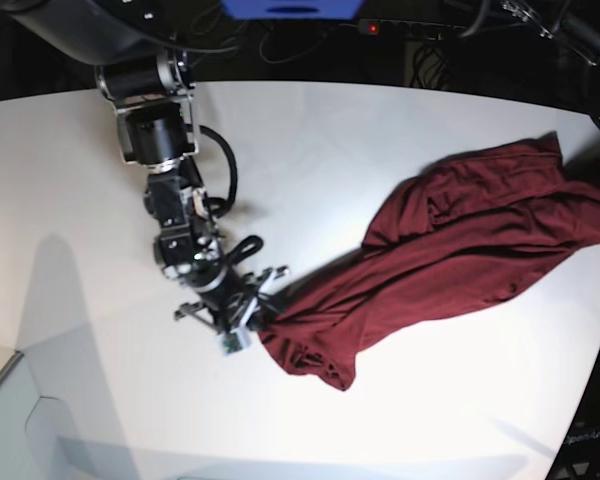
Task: Layout the t-shirt on the table in an organized manner, then fold the t-shirt properly
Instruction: 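Lift the shirt with both grippers and stretch it between them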
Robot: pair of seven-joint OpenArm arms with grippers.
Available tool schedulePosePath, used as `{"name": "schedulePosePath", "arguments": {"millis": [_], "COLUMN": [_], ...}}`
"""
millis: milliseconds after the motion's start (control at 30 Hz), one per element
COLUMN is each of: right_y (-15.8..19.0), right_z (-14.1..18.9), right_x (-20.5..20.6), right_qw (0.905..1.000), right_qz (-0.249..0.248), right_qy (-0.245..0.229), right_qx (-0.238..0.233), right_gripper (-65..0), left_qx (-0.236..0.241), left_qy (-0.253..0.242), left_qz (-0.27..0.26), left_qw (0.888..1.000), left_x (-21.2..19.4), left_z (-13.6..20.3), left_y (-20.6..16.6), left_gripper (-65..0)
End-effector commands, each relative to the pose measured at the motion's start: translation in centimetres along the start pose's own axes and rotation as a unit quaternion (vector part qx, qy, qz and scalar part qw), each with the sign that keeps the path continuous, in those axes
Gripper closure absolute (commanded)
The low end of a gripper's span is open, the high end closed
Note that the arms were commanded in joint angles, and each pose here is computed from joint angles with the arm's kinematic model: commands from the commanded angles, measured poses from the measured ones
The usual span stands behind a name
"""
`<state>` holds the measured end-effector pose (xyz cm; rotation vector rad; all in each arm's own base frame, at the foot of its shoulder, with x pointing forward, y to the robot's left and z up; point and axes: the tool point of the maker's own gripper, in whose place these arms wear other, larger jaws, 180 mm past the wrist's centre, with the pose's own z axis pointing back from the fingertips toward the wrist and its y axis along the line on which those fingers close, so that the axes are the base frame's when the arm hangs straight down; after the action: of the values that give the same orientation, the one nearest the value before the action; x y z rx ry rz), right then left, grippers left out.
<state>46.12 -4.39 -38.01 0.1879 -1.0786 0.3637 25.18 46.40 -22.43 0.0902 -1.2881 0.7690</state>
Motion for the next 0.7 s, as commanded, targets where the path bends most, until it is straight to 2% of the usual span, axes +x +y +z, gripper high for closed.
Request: {"name": "schedulePosePath", "arguments": {"millis": [0,167,300,433,667], "right_y": [-2.6,-7.6,-9.3,-10.6,-12.2], "right_z": [0.6,3.6,5.7,7.5,8.6], "right_x": [4.9,9.7,12.8,14.0,14.1], "right_qw": [0.9975,0.9892,0.9839,0.9807,0.9787], "right_qz": [-0.001,-0.019,-0.012,0.004,0.021], "right_qy": [-0.065,-0.114,-0.135,-0.14,-0.134], "right_qx": [-0.028,-0.091,-0.116,-0.136,-0.154], "right_gripper": [0.0,0.0,0.0,0.0,0.0], "left_qx": [-0.015,-0.028,-0.041,-0.062,-0.097], "left_qy": [-0.043,-0.082,-0.117,-0.127,-0.124], "left_qz": [-0.011,-0.013,-0.002,-0.012,-0.02], "left_qw": [0.999,0.996,0.992,0.99,0.987], "left_x": [3.2,6.9,9.9,11.3,11.3], "left_z": [0.1,-0.2,-0.4,-0.9,-1.8], "left_y": [-1.0,-2.3,-3.4,-5.5,-8.9], "left_gripper": [-0.2,-0.2,-0.2,-0.2,-0.2]}}
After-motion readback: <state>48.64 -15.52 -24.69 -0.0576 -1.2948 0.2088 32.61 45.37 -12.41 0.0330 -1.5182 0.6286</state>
